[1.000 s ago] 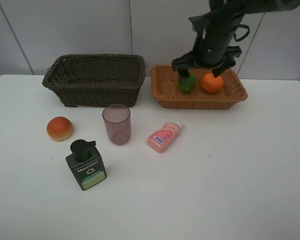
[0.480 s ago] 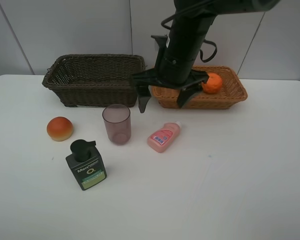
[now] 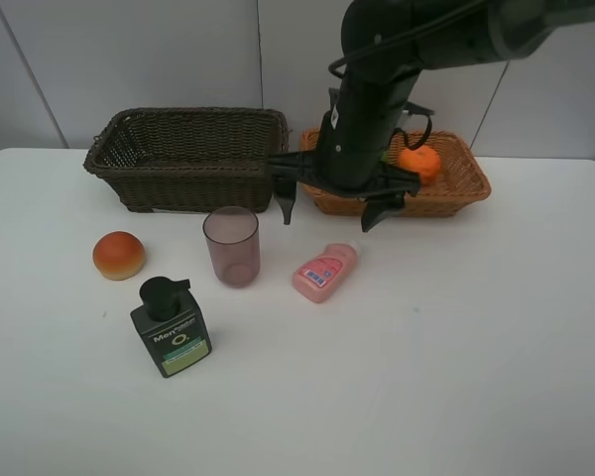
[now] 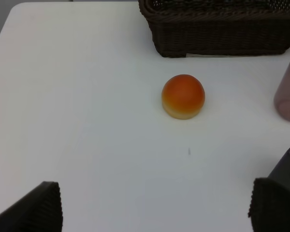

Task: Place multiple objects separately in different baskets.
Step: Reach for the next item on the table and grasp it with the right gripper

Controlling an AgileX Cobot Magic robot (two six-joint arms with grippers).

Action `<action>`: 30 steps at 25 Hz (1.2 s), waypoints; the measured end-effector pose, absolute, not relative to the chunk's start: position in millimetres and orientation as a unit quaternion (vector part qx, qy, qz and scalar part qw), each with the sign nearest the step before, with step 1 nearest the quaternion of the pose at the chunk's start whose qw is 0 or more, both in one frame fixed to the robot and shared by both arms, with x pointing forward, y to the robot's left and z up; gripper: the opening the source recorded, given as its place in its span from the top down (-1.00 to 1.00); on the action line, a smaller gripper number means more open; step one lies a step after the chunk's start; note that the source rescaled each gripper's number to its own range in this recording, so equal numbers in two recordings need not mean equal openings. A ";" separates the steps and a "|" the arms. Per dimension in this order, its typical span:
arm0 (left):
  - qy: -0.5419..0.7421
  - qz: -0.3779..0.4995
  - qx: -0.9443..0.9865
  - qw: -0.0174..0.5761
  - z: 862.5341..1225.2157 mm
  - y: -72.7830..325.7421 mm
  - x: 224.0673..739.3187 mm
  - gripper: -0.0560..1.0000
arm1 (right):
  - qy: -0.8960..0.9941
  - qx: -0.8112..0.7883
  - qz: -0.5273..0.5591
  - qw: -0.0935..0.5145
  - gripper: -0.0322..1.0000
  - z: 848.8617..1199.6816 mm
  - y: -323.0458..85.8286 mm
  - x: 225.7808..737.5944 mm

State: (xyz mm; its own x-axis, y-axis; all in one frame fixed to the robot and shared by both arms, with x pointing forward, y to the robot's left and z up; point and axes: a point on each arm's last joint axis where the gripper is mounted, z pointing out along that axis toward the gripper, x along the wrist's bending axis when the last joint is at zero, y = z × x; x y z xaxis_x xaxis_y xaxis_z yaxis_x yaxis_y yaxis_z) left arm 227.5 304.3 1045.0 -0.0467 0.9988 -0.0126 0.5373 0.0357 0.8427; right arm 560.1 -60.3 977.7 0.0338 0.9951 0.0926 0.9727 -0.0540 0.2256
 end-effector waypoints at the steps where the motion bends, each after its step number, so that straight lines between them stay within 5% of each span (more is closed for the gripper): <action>1: 0.637 0.344 0.603 0.336 1045.0 304.3 227.5 -1.00 | 0.675 0.727 0.118 0.048 -0.92 973.0 -60.5 561.0; 11: 0.636 0.344 0.603 0.336 1045.0 304.3 227.5 -1.00 | 0.636 0.766 0.086 0.036 -0.92 920.8 -58.8 572.1; 20: 0.636 0.344 0.603 0.336 1045.0 304.3 227.5 -1.00 | 0.562 0.820 0.099 0.045 -0.92 918.3 -73.2 585.4; 30: 0.636 0.344 0.603 0.336 1045.0 304.3 227.5 -1.00 | 0.546 0.834 0.068 0.038 -0.51 889.6 -72.9 586.4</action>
